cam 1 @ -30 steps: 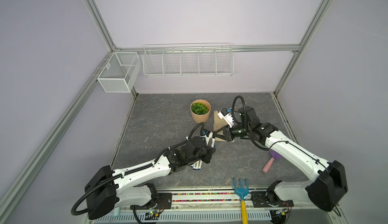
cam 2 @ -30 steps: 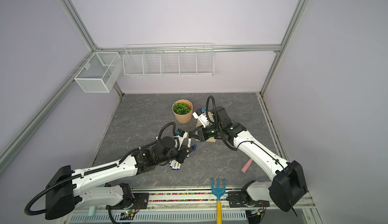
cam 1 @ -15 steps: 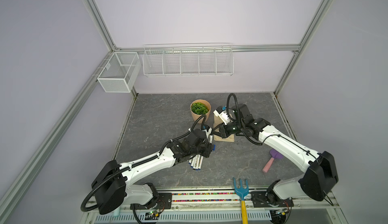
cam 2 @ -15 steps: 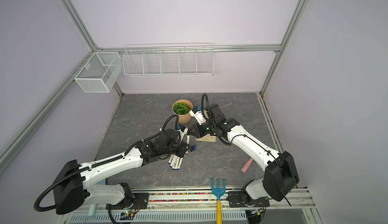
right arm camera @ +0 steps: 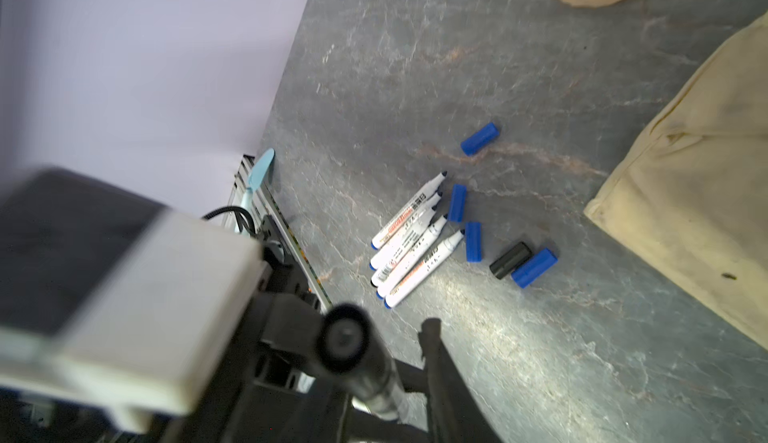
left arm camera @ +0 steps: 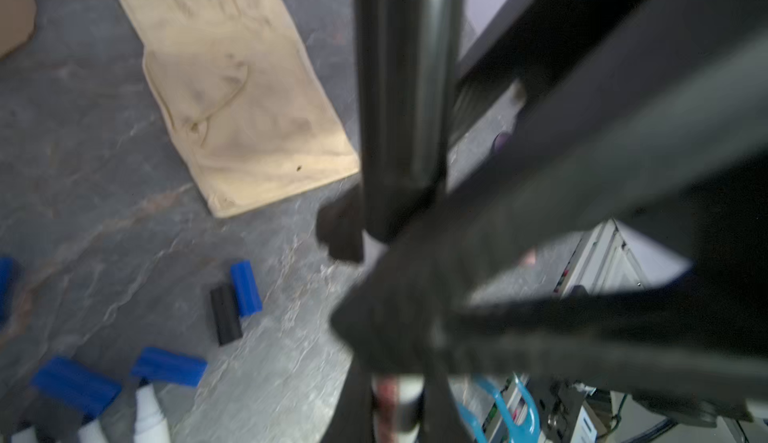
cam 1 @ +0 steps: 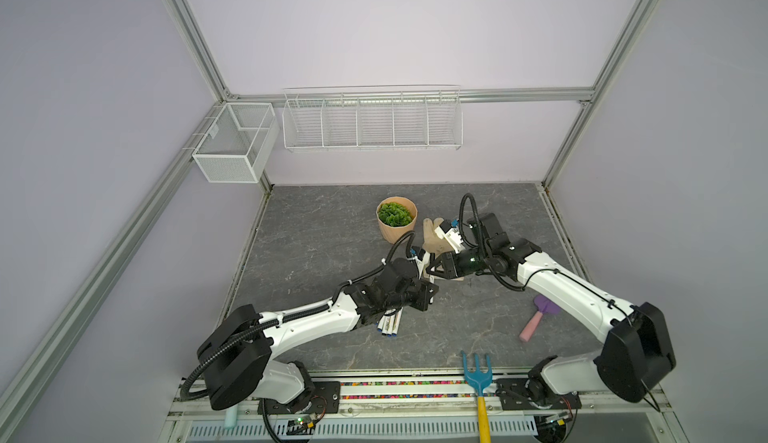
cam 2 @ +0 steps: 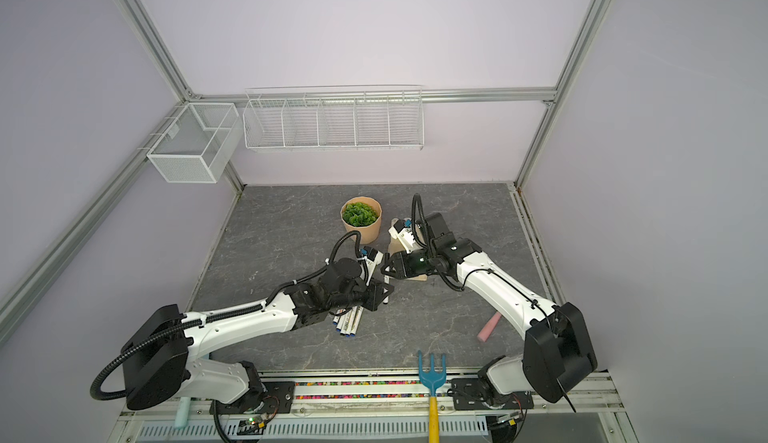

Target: Insert the pens into the pen caps

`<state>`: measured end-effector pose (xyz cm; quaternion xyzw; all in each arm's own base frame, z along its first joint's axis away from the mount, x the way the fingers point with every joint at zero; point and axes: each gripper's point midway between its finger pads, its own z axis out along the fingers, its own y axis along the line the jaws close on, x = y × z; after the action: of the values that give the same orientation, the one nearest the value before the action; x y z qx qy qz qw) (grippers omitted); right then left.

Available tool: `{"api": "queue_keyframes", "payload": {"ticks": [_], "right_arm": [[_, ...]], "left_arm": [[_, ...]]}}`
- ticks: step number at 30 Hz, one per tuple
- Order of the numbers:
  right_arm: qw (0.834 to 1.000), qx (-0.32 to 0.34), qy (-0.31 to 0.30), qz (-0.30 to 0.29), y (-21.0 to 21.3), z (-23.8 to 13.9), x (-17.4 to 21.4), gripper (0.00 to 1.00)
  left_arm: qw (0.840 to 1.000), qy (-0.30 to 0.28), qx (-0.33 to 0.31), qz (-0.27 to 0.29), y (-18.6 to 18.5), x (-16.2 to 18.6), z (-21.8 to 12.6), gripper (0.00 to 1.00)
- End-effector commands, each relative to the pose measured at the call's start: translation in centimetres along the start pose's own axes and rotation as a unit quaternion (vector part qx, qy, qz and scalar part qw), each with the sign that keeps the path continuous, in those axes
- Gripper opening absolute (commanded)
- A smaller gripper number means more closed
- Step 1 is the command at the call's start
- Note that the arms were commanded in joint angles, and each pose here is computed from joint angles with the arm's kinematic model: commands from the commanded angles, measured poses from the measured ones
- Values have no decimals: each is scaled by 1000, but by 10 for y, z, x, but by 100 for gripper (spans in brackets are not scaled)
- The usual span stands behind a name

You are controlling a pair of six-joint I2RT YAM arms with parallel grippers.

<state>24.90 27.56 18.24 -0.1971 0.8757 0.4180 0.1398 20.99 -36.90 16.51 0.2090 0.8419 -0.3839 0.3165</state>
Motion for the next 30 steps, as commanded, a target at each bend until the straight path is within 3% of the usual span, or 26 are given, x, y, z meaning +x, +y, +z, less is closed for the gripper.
{"api": "queue_keyframes", "payload": {"ticks": [1,4,9,11,12,15,17,19,24,30], "right_arm": [[1000,-11,13,17,6,-5,11,35],[1000,-7,11,14,6,-7,10,34],[1000,4,-3,12,4,-10,8,16],[999,19,-15,20,-3,-12,4,13],[999,30,-22,27,-8,-14,1,12],[993,89,-35,67,-42,-19,-9,11],[981,156,-39,109,-79,-25,-13,11],[961,225,-36,155,-121,-31,-13,12],[918,339,-21,203,-196,-33,-11,14],[889,402,21,217,-247,-22,-8,16]], "left_arm": [[996,-77,40,13,-29,-46,-4,0],[996,-71,43,15,-30,-46,0,0],[997,-74,36,12,-27,-47,1,0],[997,-75,21,8,-22,-47,1,0],[997,-77,11,4,-18,-47,0,7],[996,-83,-17,-6,-5,-44,-5,45],[995,-85,-48,-20,9,-39,-10,60],[991,-85,-98,-38,30,-31,-17,68],[969,-86,-217,-80,79,-11,-45,74],[954,-89,-276,-81,102,0,-76,74]]}}
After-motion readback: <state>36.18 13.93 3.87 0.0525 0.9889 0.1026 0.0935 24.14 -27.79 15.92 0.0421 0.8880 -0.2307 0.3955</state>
